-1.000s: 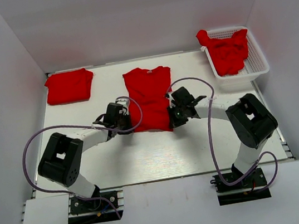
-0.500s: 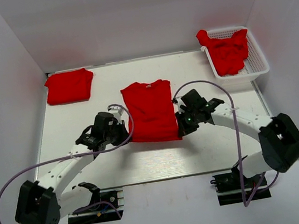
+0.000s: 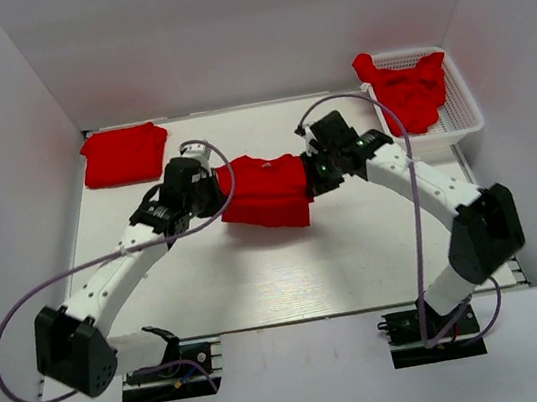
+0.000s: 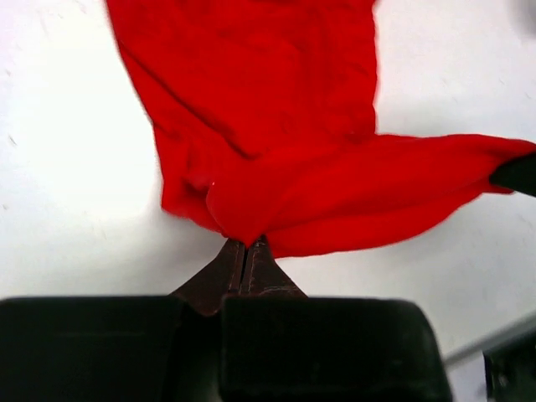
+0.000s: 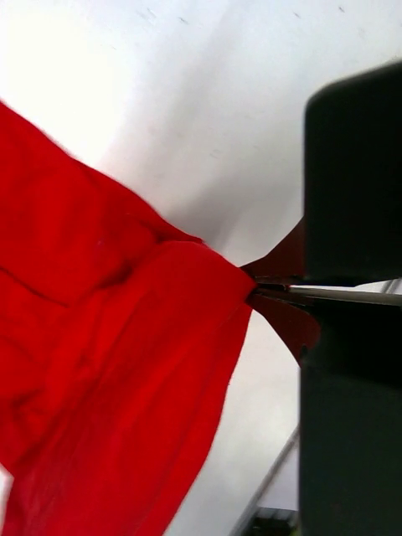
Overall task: Fold and stack the t-shirts
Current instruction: Fold the long partially folded tshirt into a neat square
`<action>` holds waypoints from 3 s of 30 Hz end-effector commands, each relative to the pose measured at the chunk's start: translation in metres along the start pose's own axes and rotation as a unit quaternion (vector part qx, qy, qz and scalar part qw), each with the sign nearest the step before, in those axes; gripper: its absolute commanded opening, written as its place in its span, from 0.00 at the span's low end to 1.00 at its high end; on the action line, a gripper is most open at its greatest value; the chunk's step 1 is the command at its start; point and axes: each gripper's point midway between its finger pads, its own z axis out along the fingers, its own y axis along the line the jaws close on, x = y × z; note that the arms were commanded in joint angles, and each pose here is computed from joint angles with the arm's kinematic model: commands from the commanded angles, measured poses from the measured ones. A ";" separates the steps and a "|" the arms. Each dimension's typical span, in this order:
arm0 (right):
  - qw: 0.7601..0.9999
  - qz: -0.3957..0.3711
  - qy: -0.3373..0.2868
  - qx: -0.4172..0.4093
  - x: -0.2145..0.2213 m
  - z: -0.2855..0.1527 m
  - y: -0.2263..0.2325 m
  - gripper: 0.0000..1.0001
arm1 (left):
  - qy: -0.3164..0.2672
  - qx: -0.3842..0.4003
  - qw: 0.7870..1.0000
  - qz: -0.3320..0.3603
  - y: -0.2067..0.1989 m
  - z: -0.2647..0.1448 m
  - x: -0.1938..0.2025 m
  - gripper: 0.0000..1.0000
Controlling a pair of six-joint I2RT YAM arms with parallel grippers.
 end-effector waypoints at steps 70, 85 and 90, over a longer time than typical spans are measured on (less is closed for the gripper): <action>0.978 -0.005 -0.105 -0.182 -0.171 0.095 -0.020 0.90 | -0.035 0.120 0.990 0.065 0.005 0.217 -0.118 0.82; 0.981 0.092 -0.136 -0.099 -0.183 0.189 -0.106 0.90 | -0.013 0.059 0.998 0.036 0.059 0.309 -0.081 0.81; 0.977 0.134 -0.131 -0.098 -0.173 0.194 -0.119 0.90 | -0.044 0.056 0.997 0.039 0.058 0.312 -0.113 0.81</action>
